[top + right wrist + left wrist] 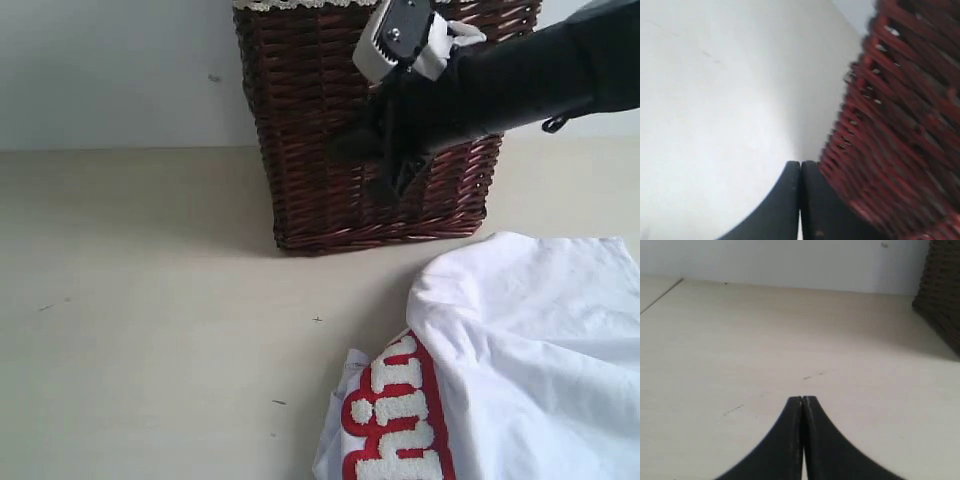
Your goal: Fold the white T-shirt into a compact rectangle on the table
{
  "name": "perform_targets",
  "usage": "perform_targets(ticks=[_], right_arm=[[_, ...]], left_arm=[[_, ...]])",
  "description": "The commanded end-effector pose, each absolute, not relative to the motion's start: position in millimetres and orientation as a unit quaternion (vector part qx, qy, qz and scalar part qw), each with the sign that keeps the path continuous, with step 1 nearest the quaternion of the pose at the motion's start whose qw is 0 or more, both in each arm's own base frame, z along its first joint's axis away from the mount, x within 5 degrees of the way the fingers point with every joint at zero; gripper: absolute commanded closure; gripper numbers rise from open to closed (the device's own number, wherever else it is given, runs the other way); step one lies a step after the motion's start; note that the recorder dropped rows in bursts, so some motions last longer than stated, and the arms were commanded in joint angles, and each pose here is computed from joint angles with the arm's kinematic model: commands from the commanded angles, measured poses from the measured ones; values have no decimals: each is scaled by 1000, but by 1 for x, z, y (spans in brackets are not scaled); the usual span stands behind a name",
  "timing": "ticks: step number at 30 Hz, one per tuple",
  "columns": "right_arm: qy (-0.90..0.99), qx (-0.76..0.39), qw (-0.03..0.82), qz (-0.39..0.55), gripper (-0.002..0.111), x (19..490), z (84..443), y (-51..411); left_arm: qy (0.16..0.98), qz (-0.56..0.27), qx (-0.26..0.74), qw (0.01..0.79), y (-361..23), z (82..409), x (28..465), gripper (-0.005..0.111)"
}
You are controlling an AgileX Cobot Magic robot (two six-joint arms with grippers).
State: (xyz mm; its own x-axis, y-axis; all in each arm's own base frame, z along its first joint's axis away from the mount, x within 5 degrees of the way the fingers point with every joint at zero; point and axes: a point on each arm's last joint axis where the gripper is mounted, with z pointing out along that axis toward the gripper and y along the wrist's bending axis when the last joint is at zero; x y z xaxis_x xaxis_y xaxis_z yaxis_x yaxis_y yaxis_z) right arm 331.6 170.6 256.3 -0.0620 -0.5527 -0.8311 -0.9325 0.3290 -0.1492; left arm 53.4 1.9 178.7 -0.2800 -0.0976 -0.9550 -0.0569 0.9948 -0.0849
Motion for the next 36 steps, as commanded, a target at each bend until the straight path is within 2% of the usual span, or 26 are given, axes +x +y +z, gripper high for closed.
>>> perform_targets(ticks=[1, 6, 8, 12, 14, 17, 19, 20, 22, 23, 25, 28, 31, 33, 36], right_arm=[[648, -640, 307, 275, 108, 285, 263, 163], [577, -742, 217, 262, 108, 266, 229, 151], [563, -755, 196, 273, 101, 265, 212, 151], [544, -766, 167, 297, 66, 266, 187, 159], [553, -769, 170, 272, 53, 271, 172, 169], [566, -772, 162, 239, 53, 279, 146, 176], [587, -769, 130, 218, 54, 283, 126, 173], [608, -762, 95, 200, 59, 283, 119, 167], [629, -758, 48, 165, 79, 283, 119, 157], [635, -755, 36, 157, 95, 281, 124, 154], [633, -758, 43, 153, 108, 279, 136, 153], [634, -754, 64, 159, 108, 276, 153, 154], [622, -759, 33, 189, 107, 265, 162, 152], [619, -760, 23, 198, 100, 262, 164, 151], [623, -757, 33, 195, 78, 264, 164, 152]], left_arm=[[793, -20, -47, 607, 2, 181, 53, 107], [793, -20, -47, 607, 2, 181, 53, 107], [793, -20, -47, 607, 2, 181, 53, 107], [793, -20, -47, 607, 2, 181, 53, 107], [793, -20, -47, 607, 2, 181, 53, 107], [793, -21, -48, 607, 2, 181, 53, 107], [793, -21, -48, 607, 2, 181, 53, 107], [793, -21, -48, 607, 2, 181, 53, 107], [793, -20, -47, 607, 2, 181, 53, 107], [793, -20, -47, 607, 2, 181, 53, 107], [793, -20, -47, 607, 2, 181, 53, 107], [793, -20, -47, 607, 2, 181, 53, 107], [793, -20, -47, 607, 2, 181, 53, 107], [793, -20, -47, 607, 2, 181, 53, 107], [793, -20, -47, 607, 2, 181, 53, 107]])
